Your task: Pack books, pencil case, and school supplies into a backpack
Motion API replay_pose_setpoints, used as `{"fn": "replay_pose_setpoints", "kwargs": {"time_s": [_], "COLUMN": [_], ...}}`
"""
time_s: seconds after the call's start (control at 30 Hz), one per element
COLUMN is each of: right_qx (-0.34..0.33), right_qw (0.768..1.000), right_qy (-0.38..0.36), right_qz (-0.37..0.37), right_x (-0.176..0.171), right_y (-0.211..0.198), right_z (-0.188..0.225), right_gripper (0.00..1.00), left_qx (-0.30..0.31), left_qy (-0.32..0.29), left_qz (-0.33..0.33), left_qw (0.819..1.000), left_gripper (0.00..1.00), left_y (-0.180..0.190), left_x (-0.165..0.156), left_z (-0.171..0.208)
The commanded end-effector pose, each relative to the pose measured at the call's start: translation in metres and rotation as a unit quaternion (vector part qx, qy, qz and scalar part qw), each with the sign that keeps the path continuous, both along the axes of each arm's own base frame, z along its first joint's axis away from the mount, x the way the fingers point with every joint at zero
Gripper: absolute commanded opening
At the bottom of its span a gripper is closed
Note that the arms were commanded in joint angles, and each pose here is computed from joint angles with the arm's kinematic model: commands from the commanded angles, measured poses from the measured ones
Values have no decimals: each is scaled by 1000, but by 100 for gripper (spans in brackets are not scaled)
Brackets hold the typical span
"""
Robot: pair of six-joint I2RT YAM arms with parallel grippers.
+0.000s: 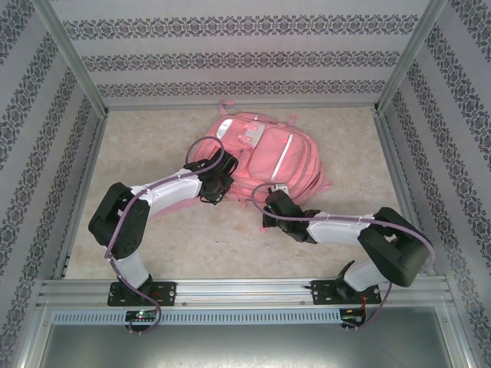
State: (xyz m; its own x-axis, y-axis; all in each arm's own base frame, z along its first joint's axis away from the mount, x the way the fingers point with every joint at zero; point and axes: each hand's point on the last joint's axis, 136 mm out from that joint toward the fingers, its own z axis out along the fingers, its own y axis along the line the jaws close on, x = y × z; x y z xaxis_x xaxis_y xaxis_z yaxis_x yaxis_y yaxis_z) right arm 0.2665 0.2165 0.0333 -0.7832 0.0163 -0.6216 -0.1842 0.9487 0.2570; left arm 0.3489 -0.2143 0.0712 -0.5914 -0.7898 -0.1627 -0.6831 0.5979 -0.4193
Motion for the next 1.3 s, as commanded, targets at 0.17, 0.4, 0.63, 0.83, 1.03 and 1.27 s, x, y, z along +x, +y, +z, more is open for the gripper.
{"fn": "replay_pose_setpoints", "kwargs": {"time_s": [0.17,0.4,0.63,0.83,1.03,1.27], "right_qx": [-61,-62,-25,33,56,43], "right_qw": [997,998,999,998,998,998], "right_qy": [46,0,-9,3,16,34], "right_qz": [-18,9,32,44,38,-29], "right_x": [-30,-28,-29,-22,-9,1], "right_y": [-48,-26,10,51,84,85], "right_z": [-20,17,37,38,30,11], "right_gripper": [34,49,40,36,32,31], "left_qx": [32,18,21,24,27,16], "left_qy": [-12,-15,-16,-18,-19,-18], "left_qz": [31,24,14,10,7,5], "left_qw": [999,999,1000,999,999,1000], "left_gripper": [0,0,0,0,0,0], "left_y": [34,20,4,0,1,-3], "left_x": [4,8,14,15,14,13], "left_z": [8,-2,-16,-26,-25,-26]}}
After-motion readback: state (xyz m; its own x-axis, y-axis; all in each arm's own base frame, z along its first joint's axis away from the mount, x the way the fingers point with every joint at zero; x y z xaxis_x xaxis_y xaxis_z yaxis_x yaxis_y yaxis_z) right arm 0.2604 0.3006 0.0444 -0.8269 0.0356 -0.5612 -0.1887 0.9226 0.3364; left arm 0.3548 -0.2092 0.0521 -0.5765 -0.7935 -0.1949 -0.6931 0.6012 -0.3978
